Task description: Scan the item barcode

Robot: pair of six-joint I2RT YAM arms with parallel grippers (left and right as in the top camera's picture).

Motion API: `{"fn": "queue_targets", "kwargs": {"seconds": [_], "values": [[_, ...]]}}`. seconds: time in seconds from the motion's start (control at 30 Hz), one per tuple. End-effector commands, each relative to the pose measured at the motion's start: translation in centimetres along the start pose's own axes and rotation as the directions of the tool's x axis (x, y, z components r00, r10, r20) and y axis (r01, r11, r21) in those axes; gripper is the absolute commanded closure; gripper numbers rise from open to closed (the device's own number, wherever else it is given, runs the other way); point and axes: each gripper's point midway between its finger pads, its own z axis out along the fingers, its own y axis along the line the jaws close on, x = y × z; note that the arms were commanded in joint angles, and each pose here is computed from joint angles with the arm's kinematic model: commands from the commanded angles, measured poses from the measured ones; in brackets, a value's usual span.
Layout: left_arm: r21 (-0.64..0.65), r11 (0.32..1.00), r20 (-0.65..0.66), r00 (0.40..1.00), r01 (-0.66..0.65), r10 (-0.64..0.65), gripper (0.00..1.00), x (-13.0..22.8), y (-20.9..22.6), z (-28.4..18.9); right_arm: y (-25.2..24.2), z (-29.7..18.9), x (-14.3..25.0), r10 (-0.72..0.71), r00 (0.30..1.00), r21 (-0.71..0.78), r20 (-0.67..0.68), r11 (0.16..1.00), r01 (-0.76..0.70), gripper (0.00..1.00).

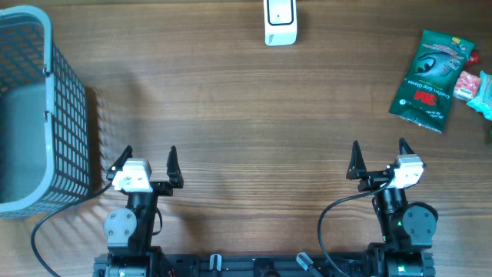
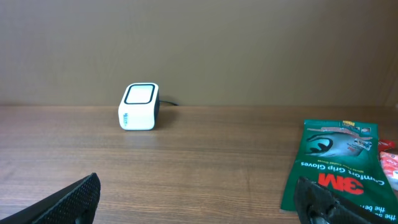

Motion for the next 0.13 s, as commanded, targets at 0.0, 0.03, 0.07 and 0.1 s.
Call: {"fn": "queue_targets", "kwargs": {"seconds": [0.0, 0.03, 0.07, 0.1], "values": [[0.005, 1.0, 0.001, 1.0, -0.019, 0.019, 0.0, 0.24, -0.03, 0.03, 0.27, -0.09, -0.37, -0.019, 1.0, -0.012, 0.017, 1.0, 0.019, 0.0], [0.005, 1.0, 0.001, 1.0, -0.019, 0.019, 0.0, 0.24, -0.03, 0.03, 0.27, -0.09, -0.37, -0.019, 1.0, -0.012, 0.017, 1.0, 0.019, 0.0], [0.006, 1.0, 0.001, 1.0, -0.019, 0.019, 0.0, 0.24, -0.04, 0.03, 0.28, -0.09, -0.37, -0.019, 1.0, -0.012, 0.017, 1.0, 0.019, 0.0], [0.005, 1.0, 0.001, 1.0, -0.019, 0.019, 0.0, 0.24, -0.03, 0.03, 0.28, -0.09, -0.37, -0.019, 1.0, -0.012, 0.017, 1.0, 0.019, 0.0]]}}
